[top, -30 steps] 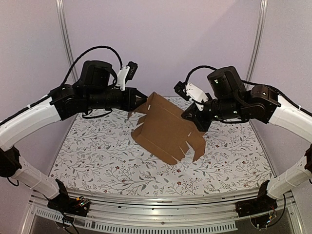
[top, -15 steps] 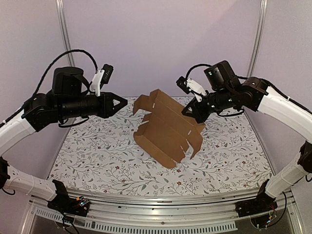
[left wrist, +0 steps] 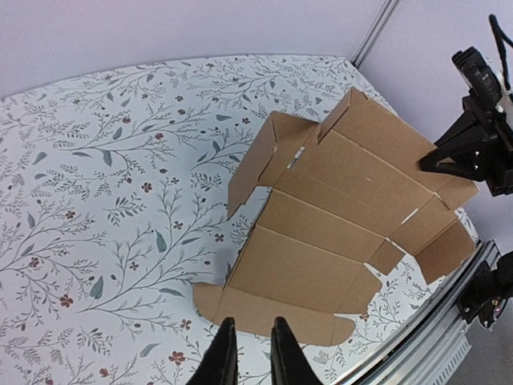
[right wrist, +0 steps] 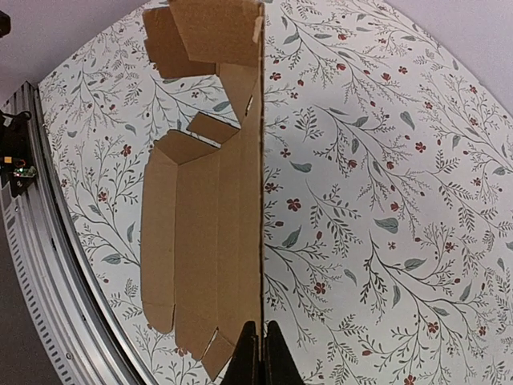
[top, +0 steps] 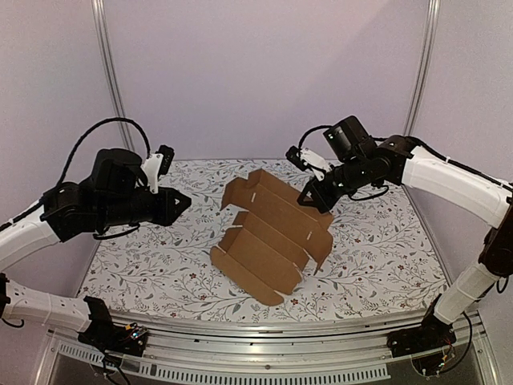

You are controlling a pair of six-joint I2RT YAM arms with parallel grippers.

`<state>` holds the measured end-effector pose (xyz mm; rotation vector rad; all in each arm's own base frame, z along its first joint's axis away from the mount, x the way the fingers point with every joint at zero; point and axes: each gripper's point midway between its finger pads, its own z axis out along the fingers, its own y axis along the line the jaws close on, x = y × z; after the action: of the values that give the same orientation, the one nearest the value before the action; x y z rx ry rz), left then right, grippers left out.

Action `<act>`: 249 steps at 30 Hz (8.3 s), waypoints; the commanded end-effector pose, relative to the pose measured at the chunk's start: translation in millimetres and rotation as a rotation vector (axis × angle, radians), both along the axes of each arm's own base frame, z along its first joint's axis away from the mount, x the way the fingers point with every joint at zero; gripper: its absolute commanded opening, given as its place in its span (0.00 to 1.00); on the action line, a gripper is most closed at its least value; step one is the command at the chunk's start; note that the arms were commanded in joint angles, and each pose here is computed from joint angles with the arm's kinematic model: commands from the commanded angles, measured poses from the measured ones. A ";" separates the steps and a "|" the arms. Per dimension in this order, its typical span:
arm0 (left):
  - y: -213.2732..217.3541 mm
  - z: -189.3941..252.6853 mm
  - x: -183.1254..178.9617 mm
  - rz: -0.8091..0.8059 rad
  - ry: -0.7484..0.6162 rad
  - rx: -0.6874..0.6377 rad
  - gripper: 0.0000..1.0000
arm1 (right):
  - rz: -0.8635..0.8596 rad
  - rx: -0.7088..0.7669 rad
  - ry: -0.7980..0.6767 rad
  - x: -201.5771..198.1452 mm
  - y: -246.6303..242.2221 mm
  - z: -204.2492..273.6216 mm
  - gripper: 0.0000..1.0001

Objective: Fold the paper box

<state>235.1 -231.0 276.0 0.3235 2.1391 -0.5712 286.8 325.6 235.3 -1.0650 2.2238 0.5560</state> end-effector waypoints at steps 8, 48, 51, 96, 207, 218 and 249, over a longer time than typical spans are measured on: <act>7.6 -45.7 22.5 0.114 0.007 0.086 0.15 | 0.154 -0.196 -0.107 -5.4 -10.3 -27.7 0.00; -56.6 -151.8 60.2 -0.028 0.196 -0.016 0.07 | 0.217 -0.165 -0.219 -28.9 -8.3 -56.2 0.00; -68.1 -148.7 64.7 -0.068 0.180 -0.059 0.07 | 0.224 -0.153 -0.232 -33.4 -8.3 -54.0 0.00; -116.3 -173.1 27.0 -0.344 0.275 -0.235 0.00 | 0.111 -0.397 -0.468 -34.8 -17.7 -102.1 0.00; -146.4 -215.7 -0.2 -0.341 0.269 -0.036 0.00 | 0.180 -0.819 -0.788 -82.1 -42.6 -135.7 0.00; -135.8 -211.3 -13.1 -0.318 0.238 -0.024 0.00 | 0.165 -0.875 -0.904 -91.4 -35.5 -133.2 0.00; -125.6 -197.0 -8.5 -0.284 0.101 0.023 0.00 | 0.079 -0.856 -1.161 -81.9 -3.9 -129.9 0.00</act>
<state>222.0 -355.1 65.7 0.6208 2.2609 -0.7626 206.4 316.3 104.8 -1.3774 1.3326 -0.8993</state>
